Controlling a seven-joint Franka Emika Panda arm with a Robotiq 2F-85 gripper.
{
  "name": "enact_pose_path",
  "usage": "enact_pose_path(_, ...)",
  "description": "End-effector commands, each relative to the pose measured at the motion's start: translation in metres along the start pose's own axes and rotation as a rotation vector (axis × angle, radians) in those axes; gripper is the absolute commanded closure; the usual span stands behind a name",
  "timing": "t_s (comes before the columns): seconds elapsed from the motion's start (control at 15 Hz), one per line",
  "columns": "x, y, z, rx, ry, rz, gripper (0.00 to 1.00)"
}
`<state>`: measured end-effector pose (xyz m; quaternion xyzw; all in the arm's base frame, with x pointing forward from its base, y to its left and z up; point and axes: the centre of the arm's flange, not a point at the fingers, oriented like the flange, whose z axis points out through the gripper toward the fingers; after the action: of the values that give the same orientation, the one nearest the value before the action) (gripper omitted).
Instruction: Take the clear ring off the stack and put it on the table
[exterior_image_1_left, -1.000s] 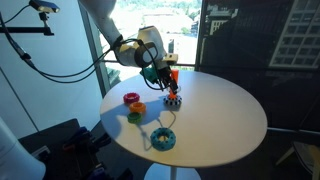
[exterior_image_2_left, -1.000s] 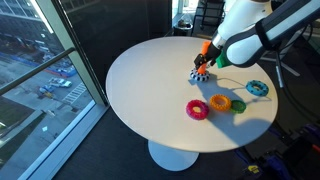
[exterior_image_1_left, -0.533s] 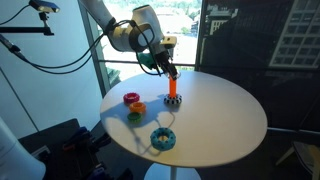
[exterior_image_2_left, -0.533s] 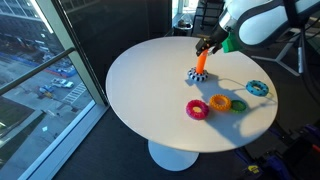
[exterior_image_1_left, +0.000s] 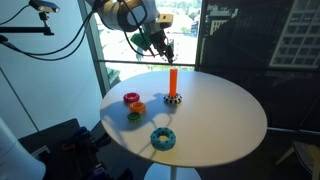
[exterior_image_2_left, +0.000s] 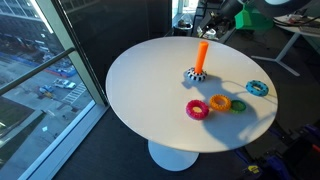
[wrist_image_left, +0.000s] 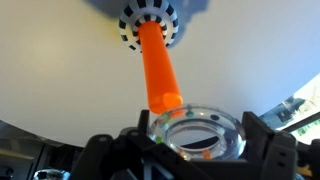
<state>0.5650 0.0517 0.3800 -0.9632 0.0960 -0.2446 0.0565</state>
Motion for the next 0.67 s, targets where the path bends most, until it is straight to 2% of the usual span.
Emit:
enact_pose_path(0.0, -0.002, 0.002, -0.027, 0.061, -0.096, -0.064, 0.34)
enact_pose_path(0.27, -0.012, -0.004, -0.026, 0.101, -0.250, -0.149, 0.34)
enact_pose_path(0.6, -0.024, 0.006, -0.009, 0.066, -0.443, -0.206, 0.34)
